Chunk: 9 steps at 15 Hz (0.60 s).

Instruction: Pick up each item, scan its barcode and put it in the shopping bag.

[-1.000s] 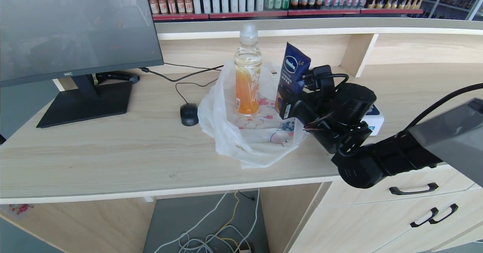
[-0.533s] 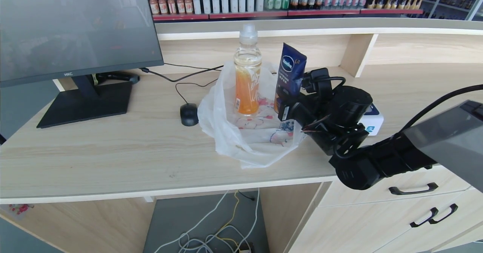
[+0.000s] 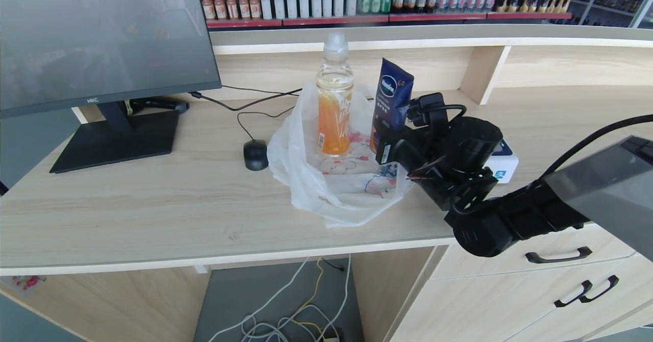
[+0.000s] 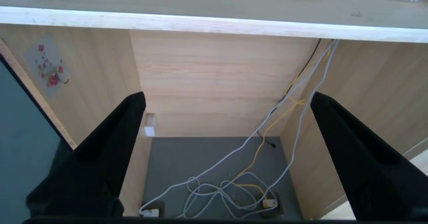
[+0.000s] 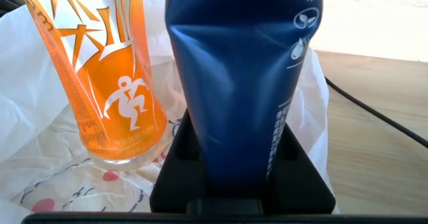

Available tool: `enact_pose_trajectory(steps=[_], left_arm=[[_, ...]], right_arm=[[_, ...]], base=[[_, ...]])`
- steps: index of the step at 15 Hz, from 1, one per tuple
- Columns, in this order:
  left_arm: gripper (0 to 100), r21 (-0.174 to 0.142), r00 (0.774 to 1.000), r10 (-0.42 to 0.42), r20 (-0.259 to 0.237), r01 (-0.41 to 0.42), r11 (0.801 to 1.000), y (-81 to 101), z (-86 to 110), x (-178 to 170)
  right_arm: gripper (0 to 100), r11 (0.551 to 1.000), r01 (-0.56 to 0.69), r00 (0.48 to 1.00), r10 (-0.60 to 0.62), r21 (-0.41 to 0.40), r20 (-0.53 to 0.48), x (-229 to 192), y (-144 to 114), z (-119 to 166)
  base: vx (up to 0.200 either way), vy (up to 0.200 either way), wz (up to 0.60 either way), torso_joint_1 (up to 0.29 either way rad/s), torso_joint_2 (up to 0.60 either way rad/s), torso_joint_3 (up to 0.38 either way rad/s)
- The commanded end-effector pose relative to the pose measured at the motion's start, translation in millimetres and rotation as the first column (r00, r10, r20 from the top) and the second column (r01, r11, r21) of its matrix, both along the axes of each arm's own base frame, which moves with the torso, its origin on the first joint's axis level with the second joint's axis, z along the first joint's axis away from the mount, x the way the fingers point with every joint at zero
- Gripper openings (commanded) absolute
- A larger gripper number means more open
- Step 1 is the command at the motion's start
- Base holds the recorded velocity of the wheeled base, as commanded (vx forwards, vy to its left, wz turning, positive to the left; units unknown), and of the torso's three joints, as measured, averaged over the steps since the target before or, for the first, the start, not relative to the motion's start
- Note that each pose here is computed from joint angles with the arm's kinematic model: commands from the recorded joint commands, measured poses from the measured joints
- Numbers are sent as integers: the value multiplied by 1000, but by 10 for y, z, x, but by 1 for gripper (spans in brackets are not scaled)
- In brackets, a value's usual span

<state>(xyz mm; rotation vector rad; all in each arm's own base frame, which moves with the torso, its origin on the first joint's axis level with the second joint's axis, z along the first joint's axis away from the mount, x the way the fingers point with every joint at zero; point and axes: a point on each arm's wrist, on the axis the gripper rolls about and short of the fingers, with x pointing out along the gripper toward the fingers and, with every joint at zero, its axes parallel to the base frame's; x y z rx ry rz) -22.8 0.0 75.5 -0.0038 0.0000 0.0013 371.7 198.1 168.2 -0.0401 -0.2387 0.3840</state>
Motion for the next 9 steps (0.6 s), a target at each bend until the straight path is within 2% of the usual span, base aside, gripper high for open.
enact_pose_trajectory(steps=[1, 9], left_arm=[[100, -1, 1000, 0, 0, 0, 1000, 0, 0, 0], [100, -1, 1000, 0, 0, 0, 1000, 0, 0, 0]], right_arm=[[100, 1000, -1, 1000, 1, -4, -7, 10, 9, -33], [100, 1000, 0, 1000, 0, 11, 15, 21, 7, -27]], base=[[0, 0, 0, 0, 0, 0], [0, 0, 0, 0, 0, 0]])
